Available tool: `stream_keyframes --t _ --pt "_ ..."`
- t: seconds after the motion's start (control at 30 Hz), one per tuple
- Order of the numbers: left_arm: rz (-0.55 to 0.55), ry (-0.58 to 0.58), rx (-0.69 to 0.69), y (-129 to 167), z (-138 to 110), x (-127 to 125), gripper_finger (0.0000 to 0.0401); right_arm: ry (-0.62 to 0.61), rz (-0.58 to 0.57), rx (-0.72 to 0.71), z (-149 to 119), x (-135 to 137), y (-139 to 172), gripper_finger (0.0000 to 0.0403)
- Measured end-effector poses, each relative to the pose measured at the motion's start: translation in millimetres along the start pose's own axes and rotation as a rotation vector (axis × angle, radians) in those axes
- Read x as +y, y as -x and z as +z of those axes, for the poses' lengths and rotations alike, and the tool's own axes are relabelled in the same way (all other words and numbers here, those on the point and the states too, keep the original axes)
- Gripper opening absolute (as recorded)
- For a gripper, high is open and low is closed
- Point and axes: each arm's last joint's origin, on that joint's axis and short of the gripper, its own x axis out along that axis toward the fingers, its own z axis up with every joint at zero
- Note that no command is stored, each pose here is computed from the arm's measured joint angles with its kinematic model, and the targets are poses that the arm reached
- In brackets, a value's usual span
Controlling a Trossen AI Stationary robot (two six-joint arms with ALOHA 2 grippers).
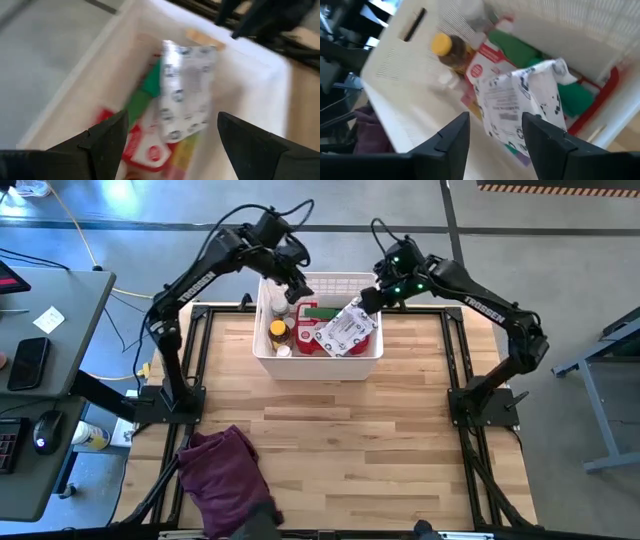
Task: Pick & place medical supplies in basket/bin
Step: Put the mailer bag into the white bin
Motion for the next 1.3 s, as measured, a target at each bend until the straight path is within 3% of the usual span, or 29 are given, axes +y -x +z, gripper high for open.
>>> stream_keyframes --t 0.13,0.23,0.33,0.53,0.73,0.87,1.3 --pt "-0.183 0.005 0.038 -29.7 -0.2 3.1 0.0336 0.059 0.03 -0.099 1.1 9.3 22.3 0.0155" --pt "-0.232 0.012 0.092 -56.5 -2.8 4.0 0.0336 0.106 0.053 -0.186 0.3 16.9 43.8 0.0143" --pt "-0.207 0.01 0.149 -80.9 -6.8 7.9 0.0336 0.152 0.076 -0.258 -3.6 23.9 66.3 0.0138" --pt "-0.025 -0.022 0.241 -117.4 -13.9 14.8 0.035 0.217 0.073 -0.369 -17.2 33.4 106.5 0.0151" --pt "0.01 -0.038 0.233 -126.3 -12.8 12.3 0.0396 0.228 0.077 -0.438 -29.5 37.7 134.4 0.0169" --pt "0.052 -0.049 0.247 -130.7 -13.8 11.0 0.0387 0.234 0.076 -0.433 -37.3 37.9 144.0 0.0177" --pt "0.026 -0.078 0.257 -155.1 -15.9 -2.1 0.0396 0.261 0.101 -0.334 -49.9 35.7 148.1 0.0181"
